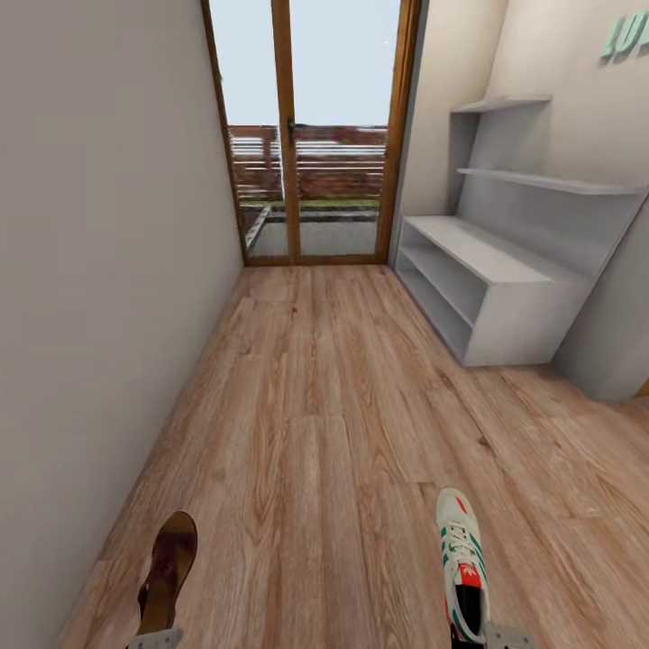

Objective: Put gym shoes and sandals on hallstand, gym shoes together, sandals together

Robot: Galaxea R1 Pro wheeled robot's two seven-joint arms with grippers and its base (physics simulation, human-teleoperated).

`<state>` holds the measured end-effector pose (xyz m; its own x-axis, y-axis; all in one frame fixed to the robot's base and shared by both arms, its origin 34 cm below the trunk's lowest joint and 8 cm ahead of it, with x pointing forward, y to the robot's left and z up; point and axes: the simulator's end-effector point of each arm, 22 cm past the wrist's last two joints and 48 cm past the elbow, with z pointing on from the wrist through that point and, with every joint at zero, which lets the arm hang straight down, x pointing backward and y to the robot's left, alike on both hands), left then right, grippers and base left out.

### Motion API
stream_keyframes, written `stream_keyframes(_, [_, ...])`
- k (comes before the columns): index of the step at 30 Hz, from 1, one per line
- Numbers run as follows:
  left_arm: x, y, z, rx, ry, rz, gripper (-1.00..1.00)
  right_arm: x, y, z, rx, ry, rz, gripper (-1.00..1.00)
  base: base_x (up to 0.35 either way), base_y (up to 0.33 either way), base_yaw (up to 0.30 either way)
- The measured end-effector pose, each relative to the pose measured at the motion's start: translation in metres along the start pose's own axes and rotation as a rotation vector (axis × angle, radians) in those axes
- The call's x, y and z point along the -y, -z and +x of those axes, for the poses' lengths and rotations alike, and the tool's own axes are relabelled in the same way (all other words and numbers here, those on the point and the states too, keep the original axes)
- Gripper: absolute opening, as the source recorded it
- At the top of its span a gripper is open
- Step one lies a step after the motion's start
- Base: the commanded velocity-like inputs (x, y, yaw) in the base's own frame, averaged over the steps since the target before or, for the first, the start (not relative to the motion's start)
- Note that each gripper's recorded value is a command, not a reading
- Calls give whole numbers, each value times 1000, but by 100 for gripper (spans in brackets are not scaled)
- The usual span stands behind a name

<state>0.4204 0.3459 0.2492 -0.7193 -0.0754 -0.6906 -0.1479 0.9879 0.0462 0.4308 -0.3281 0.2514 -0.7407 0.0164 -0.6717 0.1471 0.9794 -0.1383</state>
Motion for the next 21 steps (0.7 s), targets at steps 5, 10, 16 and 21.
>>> stream_keyframes(5, [0,0,0,0,0,0,-100,0,0,0,-1,0,0,-100,339,0,0])
stream_keyframes(10, [0,0,0,0,0,0,-100,0,0,0,-1,0,0,-100,339,0,0])
stream_keyframes(16, [0,0,0,0,0,0,-100,0,0,0,-1,0,0,-100,339,0,0])
stream_keyframes(21, [0,0,0,0,0,0,-100,0,0,0,-1,0,0,-100,339,0,0])
